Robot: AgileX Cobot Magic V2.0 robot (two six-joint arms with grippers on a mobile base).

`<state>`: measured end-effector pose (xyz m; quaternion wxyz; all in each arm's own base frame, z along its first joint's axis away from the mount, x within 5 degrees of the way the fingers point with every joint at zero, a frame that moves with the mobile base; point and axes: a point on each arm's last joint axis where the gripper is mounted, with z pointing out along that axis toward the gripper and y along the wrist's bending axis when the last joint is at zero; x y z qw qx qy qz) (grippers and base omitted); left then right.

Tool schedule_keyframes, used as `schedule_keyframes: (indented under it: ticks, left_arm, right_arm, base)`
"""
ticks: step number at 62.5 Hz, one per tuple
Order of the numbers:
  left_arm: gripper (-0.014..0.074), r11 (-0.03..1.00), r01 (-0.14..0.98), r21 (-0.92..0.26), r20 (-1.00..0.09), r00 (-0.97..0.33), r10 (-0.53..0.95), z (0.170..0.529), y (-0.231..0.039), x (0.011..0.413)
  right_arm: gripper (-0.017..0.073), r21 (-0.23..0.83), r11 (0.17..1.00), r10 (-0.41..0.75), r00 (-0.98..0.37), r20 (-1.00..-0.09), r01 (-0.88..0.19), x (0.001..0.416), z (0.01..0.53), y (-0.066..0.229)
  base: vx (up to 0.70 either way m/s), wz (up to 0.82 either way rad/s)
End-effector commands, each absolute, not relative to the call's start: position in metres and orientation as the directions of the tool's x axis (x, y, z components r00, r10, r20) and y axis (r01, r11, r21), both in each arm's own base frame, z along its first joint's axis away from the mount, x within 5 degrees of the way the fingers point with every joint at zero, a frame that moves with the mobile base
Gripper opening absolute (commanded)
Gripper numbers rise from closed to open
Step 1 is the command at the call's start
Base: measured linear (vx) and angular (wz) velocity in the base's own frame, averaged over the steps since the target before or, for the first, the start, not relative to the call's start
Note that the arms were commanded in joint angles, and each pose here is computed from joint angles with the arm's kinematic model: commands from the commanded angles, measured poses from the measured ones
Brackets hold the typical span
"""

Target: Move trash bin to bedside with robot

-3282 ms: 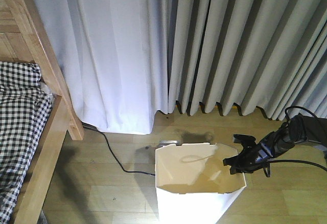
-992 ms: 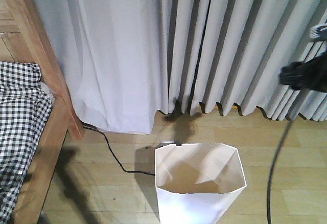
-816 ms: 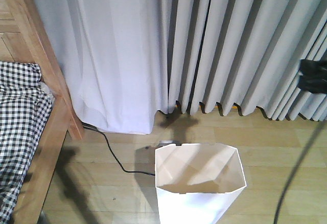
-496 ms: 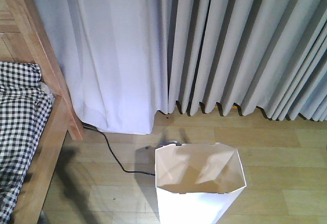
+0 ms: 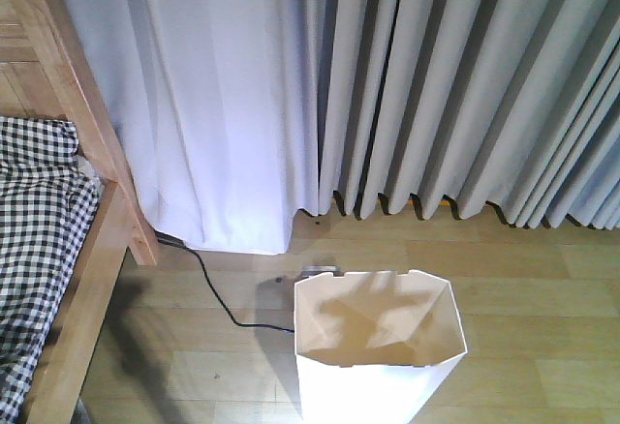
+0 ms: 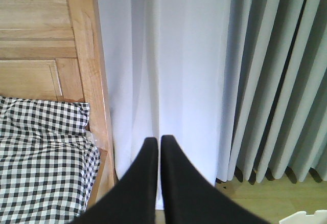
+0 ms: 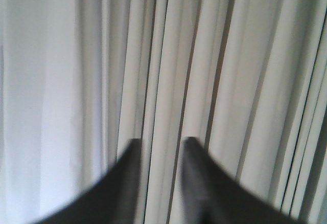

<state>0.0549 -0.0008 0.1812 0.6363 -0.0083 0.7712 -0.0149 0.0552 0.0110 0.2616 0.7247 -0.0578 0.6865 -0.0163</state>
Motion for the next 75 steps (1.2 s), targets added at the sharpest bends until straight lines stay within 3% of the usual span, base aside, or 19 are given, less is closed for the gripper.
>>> schedule_keyframes:
  ticks: [1, 36, 45, 56, 67, 75]
  left_arm:
    - [-0.0006, 0.999, 0.013, -0.041, -0.991, -0.126, -0.039, 0.182, -0.001, 0.055]
    - [-0.0006, 0.999, 0.013, -0.041, -0.991, -0.126, -0.039, 0.182, -0.001, 0.055]
    - [-0.0006, 0.999, 0.013, -0.041, -0.991, -0.126, -0.039, 0.182, -0.001, 0.055]
    - [-0.0006, 0.999, 0.013, -0.041, -0.991, -0.126, -0.039, 0.182, -0.001, 0.055]
    - [-0.0006, 0.999, 0.013, -0.041, -0.991, -0.126, -0.039, 0.182, -0.001, 0.055]
    - [-0.0006, 0.999, 0.013, -0.041, -0.991, -0.126, -0.039, 0.182, -0.001, 0.055]
  right_arm:
    - [-0.0015, -0.097, 0.995, -0.095, 0.087, -0.992, -0.029, 0.055, 0.271, 0.009]
    - [-0.001, -0.098, 0.995, -0.095, 0.086, -0.992, -0.031, 0.055, 0.271, 0.009]
    - [-0.0009, -0.193, 0.981, -0.193, 0.061, -0.979, -0.001, 0.055, 0.268, 0.006]
    - [-0.0009, -0.181, 0.982, -0.181, -0.001, -0.983, 0.059, 0.055, 0.264, 0.0]
    - [-0.0009, -0.068, 0.989, -0.066, -0.019, -0.998, 0.131, 0.055, 0.262, -0.007]
    - [-0.0009, -0.089, 0.995, -0.089, -0.009, -0.996, 0.052, 0.06, 0.245, -0.003]
  base:
    - [0.0, 0.0]
    - [0.0, 0.0]
    - [0.0, 0.0]
    - [0.0, 0.0]
    - [0.0, 0.0]
    - [0.0, 0.0]
